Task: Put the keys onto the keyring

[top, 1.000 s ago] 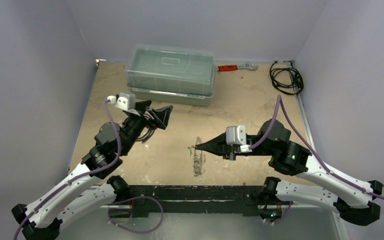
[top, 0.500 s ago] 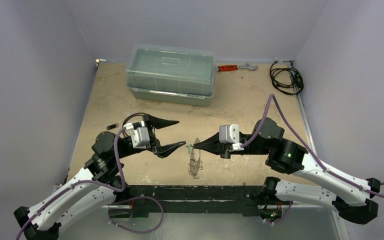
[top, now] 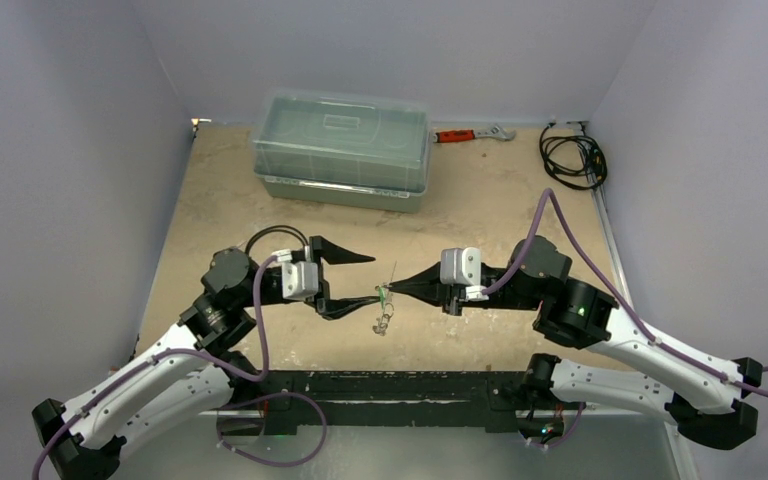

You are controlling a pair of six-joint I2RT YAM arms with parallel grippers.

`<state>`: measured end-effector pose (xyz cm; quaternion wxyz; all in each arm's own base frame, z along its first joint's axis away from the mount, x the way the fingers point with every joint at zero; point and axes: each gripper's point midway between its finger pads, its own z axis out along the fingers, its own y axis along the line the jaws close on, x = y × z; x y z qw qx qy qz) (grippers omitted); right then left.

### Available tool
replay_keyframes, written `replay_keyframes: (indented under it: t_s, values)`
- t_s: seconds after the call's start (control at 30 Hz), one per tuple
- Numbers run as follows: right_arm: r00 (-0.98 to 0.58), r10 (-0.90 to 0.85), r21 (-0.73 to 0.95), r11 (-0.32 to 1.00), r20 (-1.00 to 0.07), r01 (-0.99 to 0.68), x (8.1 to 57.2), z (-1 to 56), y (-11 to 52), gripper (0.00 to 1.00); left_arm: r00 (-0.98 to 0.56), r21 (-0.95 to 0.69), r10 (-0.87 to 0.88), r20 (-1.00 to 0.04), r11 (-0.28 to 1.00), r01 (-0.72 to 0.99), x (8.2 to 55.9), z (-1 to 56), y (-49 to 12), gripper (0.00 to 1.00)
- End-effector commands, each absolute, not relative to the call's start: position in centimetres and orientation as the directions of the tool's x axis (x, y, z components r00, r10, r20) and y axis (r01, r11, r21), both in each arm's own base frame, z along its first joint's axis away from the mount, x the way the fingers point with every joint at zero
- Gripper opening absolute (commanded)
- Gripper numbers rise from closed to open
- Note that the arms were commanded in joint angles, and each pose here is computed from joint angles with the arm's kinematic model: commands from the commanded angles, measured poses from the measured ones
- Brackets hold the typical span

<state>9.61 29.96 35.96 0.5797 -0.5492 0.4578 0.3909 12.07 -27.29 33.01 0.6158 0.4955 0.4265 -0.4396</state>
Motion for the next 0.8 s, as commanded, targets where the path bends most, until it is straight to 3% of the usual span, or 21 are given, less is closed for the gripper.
replay_keyframes:
  t_s: [0.0, 0.17, 0.33, 0.77]
  values:
    - [0.326, -0.002, -0.323, 0.134, -0.945, -0.937, 9.9, 38.5, 29.4, 0.00, 0.366, 0.354, -0.099, -0.925, 0.122, 0.927, 11.7, 35.3, -26.6, 0.64]
    - [0.328, -0.010, -0.326, 0.131, -0.945, -0.936, 9.9, 38.3, 29.5, 0.00, 0.354, 0.341, -0.142, -0.924, 0.107, 0.934, 11.3, 36.0, -26.8, 0.59]
    - [0.331, -0.009, -0.330, 0.128, -0.943, -0.935, 10.0, 38.5, 29.7, 0.00, 0.317, 0.313, -0.156, -0.936, 0.050, 0.949, 11.2, 35.4, -28.0, 0.45]
    - [0.330, -0.021, -0.330, 0.131, -0.944, -0.935, 10.4, 38.1, 30.1, 0.00, 0.293, 0.299, -0.209, -0.933, 0.005, 0.954, 10.7, 35.4, -28.6, 0.36]
